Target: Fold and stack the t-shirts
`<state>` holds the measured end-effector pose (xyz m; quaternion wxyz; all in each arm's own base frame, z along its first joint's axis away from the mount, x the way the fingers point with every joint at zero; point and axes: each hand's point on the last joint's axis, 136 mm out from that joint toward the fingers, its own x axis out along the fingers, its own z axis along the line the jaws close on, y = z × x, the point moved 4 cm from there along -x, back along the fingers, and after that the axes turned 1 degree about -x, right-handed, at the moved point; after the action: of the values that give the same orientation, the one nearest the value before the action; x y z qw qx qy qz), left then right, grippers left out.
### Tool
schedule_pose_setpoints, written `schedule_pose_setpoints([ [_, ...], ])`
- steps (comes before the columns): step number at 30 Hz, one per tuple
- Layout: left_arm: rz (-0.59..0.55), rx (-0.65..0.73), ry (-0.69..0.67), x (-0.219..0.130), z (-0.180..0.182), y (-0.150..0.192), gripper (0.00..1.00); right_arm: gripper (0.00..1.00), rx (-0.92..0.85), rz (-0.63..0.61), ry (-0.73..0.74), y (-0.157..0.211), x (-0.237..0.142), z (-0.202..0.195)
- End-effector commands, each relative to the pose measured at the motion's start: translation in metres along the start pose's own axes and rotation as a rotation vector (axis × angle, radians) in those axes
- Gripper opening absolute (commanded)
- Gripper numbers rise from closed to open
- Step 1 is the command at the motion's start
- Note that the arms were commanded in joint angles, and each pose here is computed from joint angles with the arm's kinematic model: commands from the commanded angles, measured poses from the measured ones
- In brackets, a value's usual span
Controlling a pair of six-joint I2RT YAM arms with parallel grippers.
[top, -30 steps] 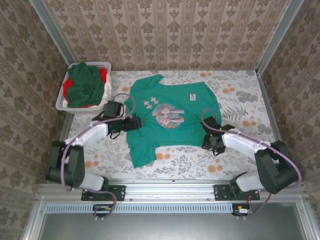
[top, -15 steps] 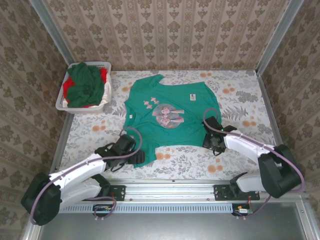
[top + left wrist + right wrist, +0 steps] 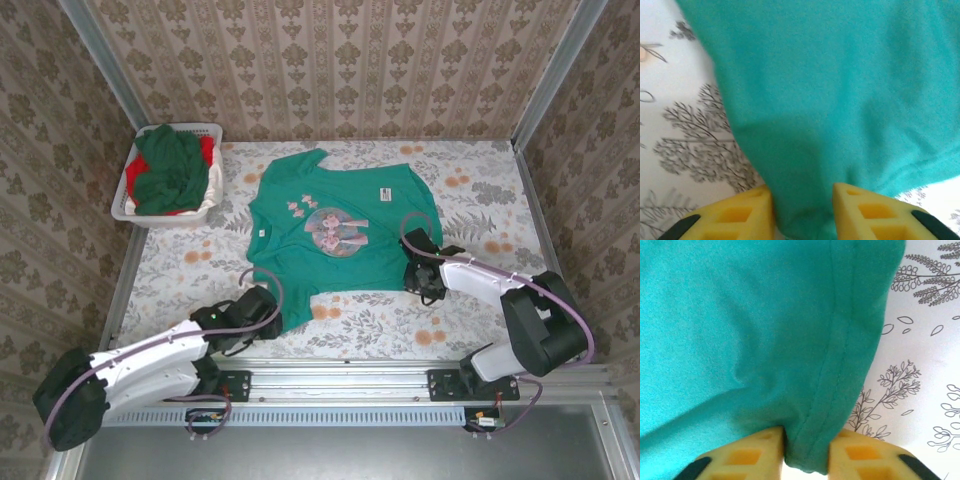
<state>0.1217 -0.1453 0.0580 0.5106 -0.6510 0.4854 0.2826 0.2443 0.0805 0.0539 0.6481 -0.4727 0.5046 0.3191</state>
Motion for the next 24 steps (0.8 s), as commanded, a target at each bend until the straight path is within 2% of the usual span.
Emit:
schedule_pose_setpoints([
  [1, 0.028, -0.027, 0.065, -0.01, -0.001, 0.013, 0.2, 0.17, 0.013, -0.022, -0.002, -0.006, -0.001, 0.001],
  [6, -0.057, -0.038, 0.157, -0.026, -0.003, 0.007, 0.06, 0.0, 0.02, -0.042, -0.023, 0.001, -0.014, -0.007],
  [8, -0.067, -0.037, 0.191, -0.028, -0.007, 0.006, 0.0, 0.0, 0.026, -0.054, -0.044, 0.004, -0.023, -0.011],
  [12, -0.087, -0.009, 0.242, -0.04, -0.018, -0.002, 0.0, 0.0, 0.03, -0.089, -0.072, 0.008, -0.051, -0.021],
  [18, -0.169, 0.05, 0.24, -0.084, -0.03, -0.027, 0.0, 0.0, 0.048, -0.202, -0.117, 0.001, -0.101, -0.035],
  [24, -0.177, 0.036, 0.253, -0.086, -0.033, -0.03, 0.0, 0.0, 0.035, -0.182, -0.119, 0.003, -0.101, -0.034],
])
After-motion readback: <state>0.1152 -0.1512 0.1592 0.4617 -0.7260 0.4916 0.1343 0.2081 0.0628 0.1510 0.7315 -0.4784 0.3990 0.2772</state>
